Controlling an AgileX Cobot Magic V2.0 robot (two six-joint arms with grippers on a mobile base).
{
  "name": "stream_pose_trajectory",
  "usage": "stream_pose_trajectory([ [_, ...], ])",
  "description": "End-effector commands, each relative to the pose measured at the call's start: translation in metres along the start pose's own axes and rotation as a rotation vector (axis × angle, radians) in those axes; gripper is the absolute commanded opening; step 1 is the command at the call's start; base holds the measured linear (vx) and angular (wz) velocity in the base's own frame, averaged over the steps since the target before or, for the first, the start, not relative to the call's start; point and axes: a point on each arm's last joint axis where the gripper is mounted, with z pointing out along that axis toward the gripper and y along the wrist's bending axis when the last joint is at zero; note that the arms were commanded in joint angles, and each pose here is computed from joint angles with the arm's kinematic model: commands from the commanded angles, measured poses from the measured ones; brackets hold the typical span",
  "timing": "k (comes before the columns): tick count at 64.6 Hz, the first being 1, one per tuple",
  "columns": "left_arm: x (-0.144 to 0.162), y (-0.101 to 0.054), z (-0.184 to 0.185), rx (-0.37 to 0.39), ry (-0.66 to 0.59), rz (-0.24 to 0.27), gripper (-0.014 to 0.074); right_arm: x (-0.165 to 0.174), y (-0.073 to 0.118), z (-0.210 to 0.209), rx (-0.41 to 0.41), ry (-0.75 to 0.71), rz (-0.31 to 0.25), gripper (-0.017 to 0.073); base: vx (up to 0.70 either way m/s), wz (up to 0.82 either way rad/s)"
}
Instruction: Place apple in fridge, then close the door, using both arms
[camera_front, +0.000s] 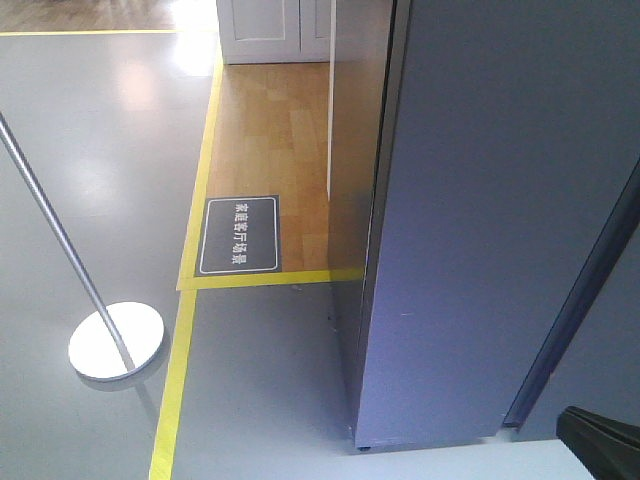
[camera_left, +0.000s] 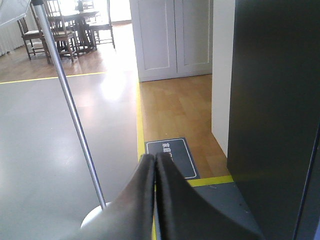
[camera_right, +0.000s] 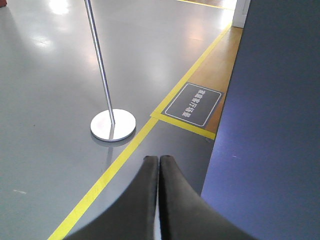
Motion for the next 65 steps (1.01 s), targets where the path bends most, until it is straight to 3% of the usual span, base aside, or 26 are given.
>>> stream_pose_trajectory([
  [1, -0.012, 0.000, -0.003, 0.008, -0.100, -0.010, -0.0006, -0.011, -0.002, -0.002, 0.015, -0.054, 0.026, -0.0006, 0.00, 0.00],
  [6, -0.012, 0.000, -0.003, 0.008, -0.100, -0.010, -0.0006, -0.011, -0.001, -0.002, 0.008, -0.062, 0.072, -0.0006, 0.00, 0.00],
  [14, -0.012, 0.000, -0.003, 0.008, -0.100, -0.010, -0.0006, -0.011, -0.004, -0.005, 0.062, -0.069, 0.054, -0.0006, 0.00, 0.00],
  [20, -0.012, 0.000, -0.003, 0.008, -0.100, -0.010, -0.0006, -0.009, -0.006, -0.010, 0.114, -0.072, 0.083, -0.0006, 0.00, 0.00],
  [31, -0.012, 0.000, -0.003, 0.008, -0.100, -0.010, -0.0006, -0.006, -0.012, -0.020, 0.243, -0.119, 0.217, -0.0006, 0.00, 0.00],
  [45, -0.012, 0.000, -0.003, 0.008, -0.100, -0.010, -0.0006, 0.008, -0.022, -0.030, 0.424, -0.201, 0.316, -0.0006, 0.00, 0.00],
  [50, -0.012, 0.000, -0.003, 0.008, -0.100, -0.010, -0.0006, 0.021, -0.024, -0.027, 0.448, -0.218, 0.388, -0.0006, 0.00, 0.00],
  [56, -0.012, 0.000, -0.003, 0.008, -0.100, -0.010, -0.0006, 0.035, -0.026, -0.024, 0.468, -0.236, 0.433, -0.0006, 0.00, 0.00],
  [65, -0.012, 0.000, -0.003, 0.008, -0.100, -0.010, -0.0006, 0.053, -0.029, -0.017, 0.496, -0.269, 0.420, -0.0006, 0.00, 0.00],
])
